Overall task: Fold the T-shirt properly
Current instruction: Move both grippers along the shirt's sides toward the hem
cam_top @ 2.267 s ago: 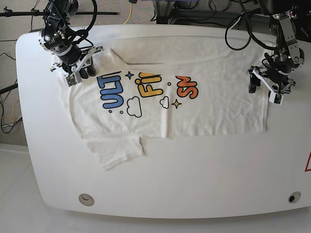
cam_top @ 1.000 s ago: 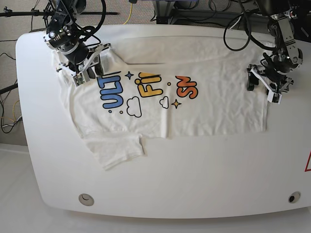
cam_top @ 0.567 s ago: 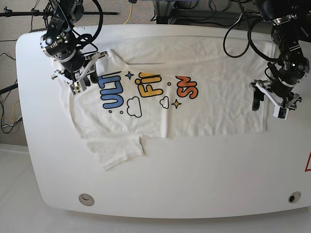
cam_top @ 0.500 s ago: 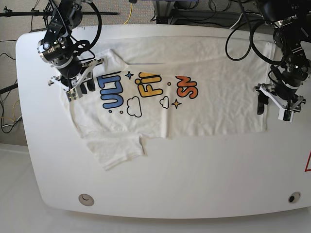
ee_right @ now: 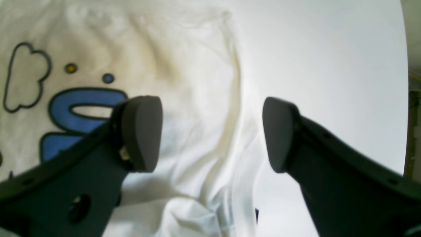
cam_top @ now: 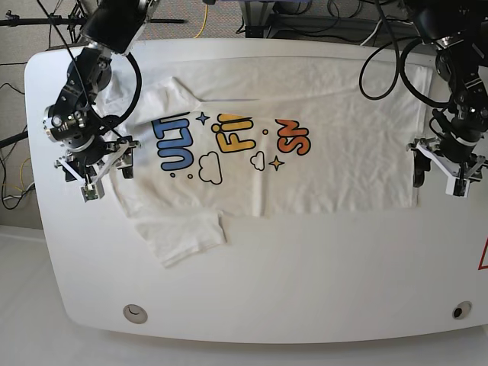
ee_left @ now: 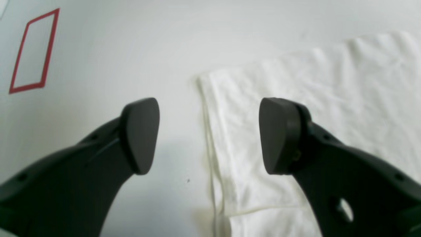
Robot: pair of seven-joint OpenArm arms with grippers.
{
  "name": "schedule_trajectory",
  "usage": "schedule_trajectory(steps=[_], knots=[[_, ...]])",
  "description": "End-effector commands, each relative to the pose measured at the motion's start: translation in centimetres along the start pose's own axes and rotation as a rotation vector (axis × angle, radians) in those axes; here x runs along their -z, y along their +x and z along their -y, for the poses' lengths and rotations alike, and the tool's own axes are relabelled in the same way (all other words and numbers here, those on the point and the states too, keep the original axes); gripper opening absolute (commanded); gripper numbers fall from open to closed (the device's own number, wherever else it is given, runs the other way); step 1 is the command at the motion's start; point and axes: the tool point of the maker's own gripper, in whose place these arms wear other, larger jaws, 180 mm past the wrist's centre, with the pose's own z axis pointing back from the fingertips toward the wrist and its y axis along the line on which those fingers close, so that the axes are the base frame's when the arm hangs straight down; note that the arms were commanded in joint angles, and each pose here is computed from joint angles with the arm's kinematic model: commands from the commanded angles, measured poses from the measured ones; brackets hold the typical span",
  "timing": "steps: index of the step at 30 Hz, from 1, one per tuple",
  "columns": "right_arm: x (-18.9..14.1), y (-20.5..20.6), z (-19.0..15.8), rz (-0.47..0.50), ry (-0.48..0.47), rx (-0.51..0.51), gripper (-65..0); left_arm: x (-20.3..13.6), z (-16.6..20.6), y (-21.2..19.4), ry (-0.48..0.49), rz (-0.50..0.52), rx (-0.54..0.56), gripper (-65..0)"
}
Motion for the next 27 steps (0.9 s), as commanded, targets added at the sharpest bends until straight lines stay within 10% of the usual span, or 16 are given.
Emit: schedule_trajectory(steps=[1, 27], knots=[[0.2, 1.9, 1.4, 0.045, -0.014, -0.01, -19.1, -0.4, -0.7, 1.6, 0.013, 0.05, 0.017, -20.8], [6.4, 0.2, 4.5, 0.121, 0.074, 0.187, -18.5, -1.6, -1.7, -0.7, 0.041, 0.005, 0.003, -20.8]])
